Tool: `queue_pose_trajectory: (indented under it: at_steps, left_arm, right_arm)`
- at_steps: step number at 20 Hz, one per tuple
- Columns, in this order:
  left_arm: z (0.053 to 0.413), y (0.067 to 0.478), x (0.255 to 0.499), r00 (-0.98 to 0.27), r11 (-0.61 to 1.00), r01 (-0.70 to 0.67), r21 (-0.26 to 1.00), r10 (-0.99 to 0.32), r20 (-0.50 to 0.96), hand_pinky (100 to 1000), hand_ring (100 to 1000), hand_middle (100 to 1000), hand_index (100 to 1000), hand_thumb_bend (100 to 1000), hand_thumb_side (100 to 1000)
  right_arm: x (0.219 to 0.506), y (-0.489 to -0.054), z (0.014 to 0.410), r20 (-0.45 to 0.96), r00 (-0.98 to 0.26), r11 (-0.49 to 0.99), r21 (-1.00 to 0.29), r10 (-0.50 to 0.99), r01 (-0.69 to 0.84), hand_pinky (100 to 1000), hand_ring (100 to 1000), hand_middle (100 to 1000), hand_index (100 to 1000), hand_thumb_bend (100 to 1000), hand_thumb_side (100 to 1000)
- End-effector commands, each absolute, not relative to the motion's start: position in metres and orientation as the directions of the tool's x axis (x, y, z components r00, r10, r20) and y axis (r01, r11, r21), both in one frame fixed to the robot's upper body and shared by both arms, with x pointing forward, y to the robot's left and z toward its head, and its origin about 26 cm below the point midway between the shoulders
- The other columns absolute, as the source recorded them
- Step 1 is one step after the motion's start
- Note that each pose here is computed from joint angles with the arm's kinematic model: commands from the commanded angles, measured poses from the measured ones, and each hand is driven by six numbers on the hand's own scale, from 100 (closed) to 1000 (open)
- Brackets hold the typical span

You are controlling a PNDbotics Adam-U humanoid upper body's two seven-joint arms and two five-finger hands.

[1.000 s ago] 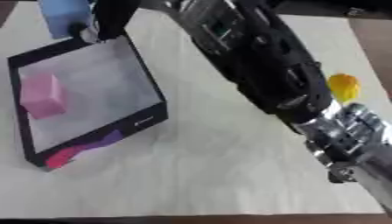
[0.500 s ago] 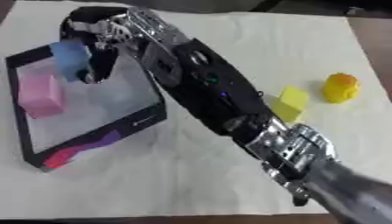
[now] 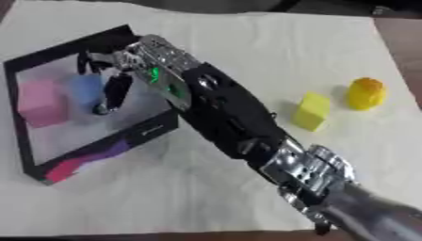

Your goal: Pick up objects on the table and place them in the box.

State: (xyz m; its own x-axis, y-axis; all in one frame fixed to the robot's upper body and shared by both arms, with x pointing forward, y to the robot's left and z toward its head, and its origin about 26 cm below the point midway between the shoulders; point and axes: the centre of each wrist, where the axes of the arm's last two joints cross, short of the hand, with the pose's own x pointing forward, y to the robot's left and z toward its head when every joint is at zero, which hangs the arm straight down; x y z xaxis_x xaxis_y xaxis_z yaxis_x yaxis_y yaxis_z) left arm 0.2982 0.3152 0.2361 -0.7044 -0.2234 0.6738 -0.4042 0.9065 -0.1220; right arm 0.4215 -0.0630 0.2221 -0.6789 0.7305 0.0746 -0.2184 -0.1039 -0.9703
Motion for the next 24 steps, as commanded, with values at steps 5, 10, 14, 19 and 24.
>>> queue_pose_trajectory:
  at_steps: [5, 10, 14, 19, 24]
  left_arm:
    - [0.243, 0.317, 0.294, -0.712, 0.907, -0.407, -0.105, -0.243, 0.659, 703, 675, 756, 812, 337, 472]
    - [0.240, 0.324, 0.292, -0.697, 0.887, -0.449, -0.107, -0.273, 0.662, 703, 675, 756, 813, 342, 471]
    - [0.234, 0.329, 0.291, -0.676, 0.874, -0.477, -0.096, -0.296, 0.675, 700, 671, 751, 810, 347, 478]
    - [0.225, 0.332, 0.294, -0.660, 0.866, -0.489, -0.107, -0.287, 0.695, 700, 670, 750, 810, 342, 484]
    - [0.226, 0.333, 0.294, -0.658, 0.865, -0.492, -0.101, -0.293, 0.694, 700, 669, 751, 811, 341, 486]
  right_arm:
    - [0.419, -0.077, 0.258, 0.055, -0.691, -0.026, -0.994, 0.721, -0.106, 891, 857, 789, 893, 522, 421]
    - [0.388, -0.137, 0.343, 0.153, -0.696, 0.288, -0.954, 0.702, 0.081, 899, 848, 786, 897, 430, 302]
    - [0.336, -0.193, 0.389, 0.194, -0.706, 0.458, -0.865, 0.681, 0.204, 899, 847, 786, 893, 445, 274]
    - [0.302, -0.237, 0.378, 0.193, -0.648, 0.432, -0.872, 0.736, 0.231, 898, 848, 790, 892, 448, 319]
    - [0.291, -0.278, 0.350, 0.209, -0.546, 0.387, -0.892, 0.811, 0.233, 898, 853, 804, 893, 465, 331]
